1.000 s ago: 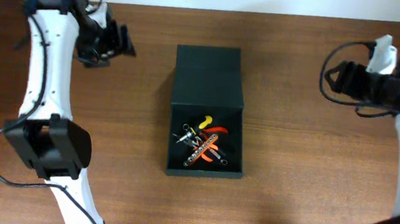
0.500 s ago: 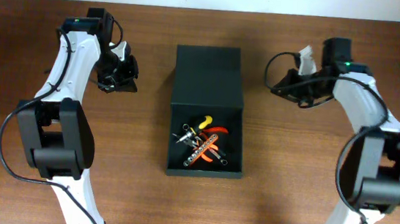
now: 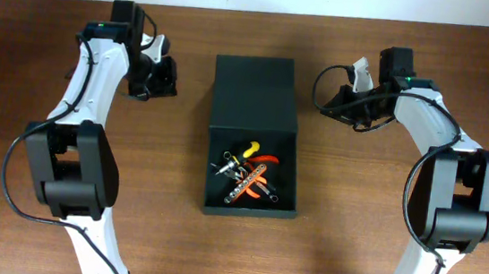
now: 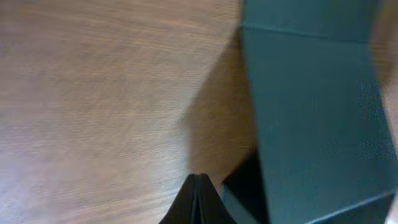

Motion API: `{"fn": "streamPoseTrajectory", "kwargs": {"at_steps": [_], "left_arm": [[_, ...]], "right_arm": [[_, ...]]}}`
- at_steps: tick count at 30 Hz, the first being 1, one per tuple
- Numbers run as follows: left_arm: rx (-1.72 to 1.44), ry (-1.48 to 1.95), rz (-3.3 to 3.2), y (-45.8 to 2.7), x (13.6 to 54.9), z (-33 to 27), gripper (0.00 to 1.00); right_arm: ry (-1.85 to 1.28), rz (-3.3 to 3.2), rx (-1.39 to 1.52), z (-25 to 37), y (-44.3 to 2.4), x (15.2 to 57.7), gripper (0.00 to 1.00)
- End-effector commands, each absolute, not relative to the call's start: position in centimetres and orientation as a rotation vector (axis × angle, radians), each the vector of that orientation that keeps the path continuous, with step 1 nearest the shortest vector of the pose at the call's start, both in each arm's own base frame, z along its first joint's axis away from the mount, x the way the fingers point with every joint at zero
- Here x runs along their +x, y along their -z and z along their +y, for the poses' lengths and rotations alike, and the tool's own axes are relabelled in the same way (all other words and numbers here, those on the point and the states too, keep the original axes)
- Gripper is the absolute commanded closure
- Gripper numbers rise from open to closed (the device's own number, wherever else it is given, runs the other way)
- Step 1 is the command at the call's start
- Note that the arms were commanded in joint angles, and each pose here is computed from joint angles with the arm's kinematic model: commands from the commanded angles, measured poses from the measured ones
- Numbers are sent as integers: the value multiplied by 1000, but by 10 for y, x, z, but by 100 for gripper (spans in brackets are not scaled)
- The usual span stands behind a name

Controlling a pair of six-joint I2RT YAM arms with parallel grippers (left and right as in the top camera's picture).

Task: Pack container
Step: 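Move both grippers to the raised lid edges on either side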

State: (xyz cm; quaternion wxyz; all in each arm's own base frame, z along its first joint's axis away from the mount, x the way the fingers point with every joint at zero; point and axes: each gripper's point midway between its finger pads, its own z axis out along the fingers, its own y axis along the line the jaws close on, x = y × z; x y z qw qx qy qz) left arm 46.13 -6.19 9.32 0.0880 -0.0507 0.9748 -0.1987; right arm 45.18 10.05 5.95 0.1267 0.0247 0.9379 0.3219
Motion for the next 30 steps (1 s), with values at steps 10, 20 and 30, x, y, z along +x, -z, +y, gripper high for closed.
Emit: {"fn": "streamPoseTrajectory", "kwargs": {"at_steps": [10, 20, 30], "left_arm": [[-85, 941, 2950, -38, 458, -100, 98], [-18, 948, 2980, -27, 452, -121, 98], [-30, 956, 3017, -19, 445, -123, 98]], "right_arm": [[-1000, 2714, 49, 112, -60, 452, 96], [-1115, 2738, 40, 132, -43, 445, 96], [-1144, 2793, 29, 152, -23, 437, 96]]}}
